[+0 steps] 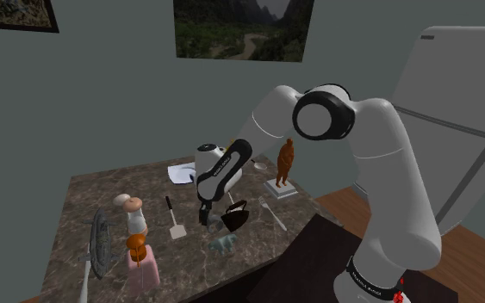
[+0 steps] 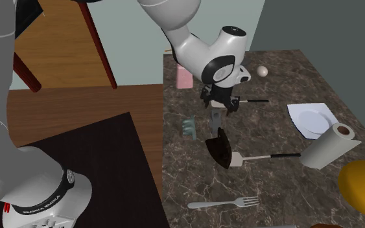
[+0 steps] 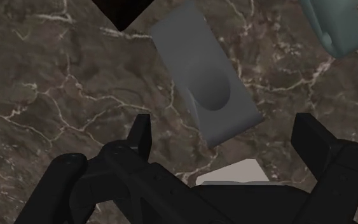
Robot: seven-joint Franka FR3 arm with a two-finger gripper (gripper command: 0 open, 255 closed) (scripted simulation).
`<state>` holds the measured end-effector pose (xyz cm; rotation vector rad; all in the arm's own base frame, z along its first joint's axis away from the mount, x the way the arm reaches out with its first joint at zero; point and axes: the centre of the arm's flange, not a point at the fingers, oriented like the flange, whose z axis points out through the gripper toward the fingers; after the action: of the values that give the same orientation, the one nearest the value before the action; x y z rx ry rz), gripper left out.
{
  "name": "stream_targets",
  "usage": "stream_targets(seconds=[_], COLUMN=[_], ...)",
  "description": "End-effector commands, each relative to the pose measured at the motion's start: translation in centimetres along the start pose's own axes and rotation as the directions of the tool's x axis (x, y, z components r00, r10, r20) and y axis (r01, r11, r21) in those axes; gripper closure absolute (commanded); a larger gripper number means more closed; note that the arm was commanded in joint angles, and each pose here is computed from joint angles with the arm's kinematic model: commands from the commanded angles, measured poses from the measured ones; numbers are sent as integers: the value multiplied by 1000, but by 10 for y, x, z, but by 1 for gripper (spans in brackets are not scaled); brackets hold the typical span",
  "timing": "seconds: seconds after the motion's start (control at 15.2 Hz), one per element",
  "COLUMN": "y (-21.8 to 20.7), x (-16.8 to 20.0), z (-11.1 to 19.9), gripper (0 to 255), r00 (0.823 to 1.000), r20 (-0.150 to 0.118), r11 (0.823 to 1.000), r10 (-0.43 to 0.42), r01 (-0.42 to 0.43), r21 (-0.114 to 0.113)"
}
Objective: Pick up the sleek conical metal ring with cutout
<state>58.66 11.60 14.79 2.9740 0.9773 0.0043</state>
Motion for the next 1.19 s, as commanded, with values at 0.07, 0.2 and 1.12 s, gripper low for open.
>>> stream_targets(seconds=[0.07,0.2,1.12], y=[-1,-1,-1], x=[0,0,0], z=[16,24,8], gripper=[0,0,255], r00=[1000,1000,1000], r20=[0,0,0], r11=[1000,1000,1000], r10=[-1,-1,-1], r01=[1,1,1], r21=[0,0,0])
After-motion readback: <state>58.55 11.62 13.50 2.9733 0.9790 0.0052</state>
